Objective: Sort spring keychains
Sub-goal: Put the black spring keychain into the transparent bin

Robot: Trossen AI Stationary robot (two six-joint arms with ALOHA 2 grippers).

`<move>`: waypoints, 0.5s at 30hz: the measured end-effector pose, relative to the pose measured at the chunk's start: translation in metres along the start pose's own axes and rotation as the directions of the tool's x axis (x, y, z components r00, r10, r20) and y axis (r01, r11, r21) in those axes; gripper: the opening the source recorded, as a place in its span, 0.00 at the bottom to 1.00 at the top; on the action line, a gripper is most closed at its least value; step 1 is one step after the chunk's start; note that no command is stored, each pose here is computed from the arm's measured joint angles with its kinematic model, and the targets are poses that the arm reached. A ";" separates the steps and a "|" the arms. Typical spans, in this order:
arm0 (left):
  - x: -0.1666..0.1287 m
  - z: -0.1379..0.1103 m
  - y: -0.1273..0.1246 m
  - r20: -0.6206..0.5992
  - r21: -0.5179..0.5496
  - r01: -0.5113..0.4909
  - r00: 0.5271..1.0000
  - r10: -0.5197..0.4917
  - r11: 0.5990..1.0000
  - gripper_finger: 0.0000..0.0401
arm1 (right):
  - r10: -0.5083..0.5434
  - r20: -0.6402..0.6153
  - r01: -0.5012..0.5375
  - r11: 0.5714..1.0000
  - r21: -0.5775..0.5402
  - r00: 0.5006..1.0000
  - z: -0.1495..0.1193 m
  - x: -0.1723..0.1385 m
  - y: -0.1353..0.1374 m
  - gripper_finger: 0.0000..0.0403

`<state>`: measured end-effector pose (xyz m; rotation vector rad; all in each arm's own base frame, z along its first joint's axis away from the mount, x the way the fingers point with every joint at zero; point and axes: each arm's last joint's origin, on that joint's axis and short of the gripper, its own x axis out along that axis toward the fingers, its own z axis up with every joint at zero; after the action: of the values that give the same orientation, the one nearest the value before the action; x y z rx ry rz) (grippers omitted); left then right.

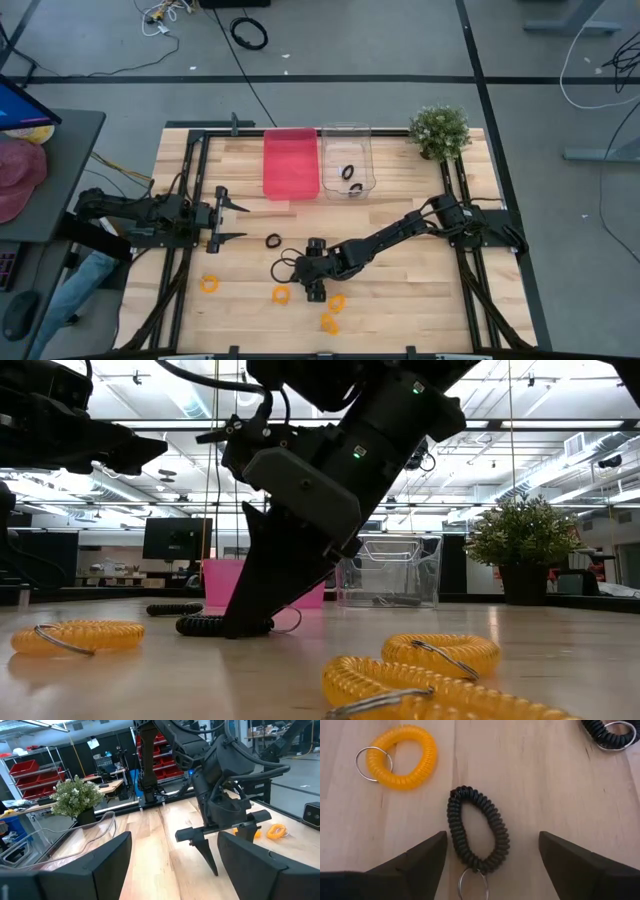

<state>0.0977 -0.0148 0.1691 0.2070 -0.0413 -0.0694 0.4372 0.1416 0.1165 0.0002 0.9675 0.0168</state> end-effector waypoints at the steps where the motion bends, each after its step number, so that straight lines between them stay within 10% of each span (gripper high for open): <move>1: 0.000 0.000 0.000 0.000 0.000 0.000 1.000 0.000 1.000 0.74 | 0.000 0.000 0.000 1.000 0.000 1.000 0.000 0.000 0.000 0.75; 7: 0.000 0.000 0.000 0.000 0.000 0.000 1.000 0.000 1.000 0.74 | -0.006 -0.014 0.006 1.000 0.013 1.000 0.000 0.001 -0.004 0.58; 15: 0.000 0.000 0.000 0.000 0.000 0.000 1.000 0.000 1.000 0.74 | 0.010 -0.026 -0.010 1.000 -0.007 1.000 0.000 0.001 -0.008 0.06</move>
<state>0.0977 -0.0148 0.1691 0.2069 -0.0415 -0.0694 0.4377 0.1340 0.1161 -0.0014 0.9931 0.0292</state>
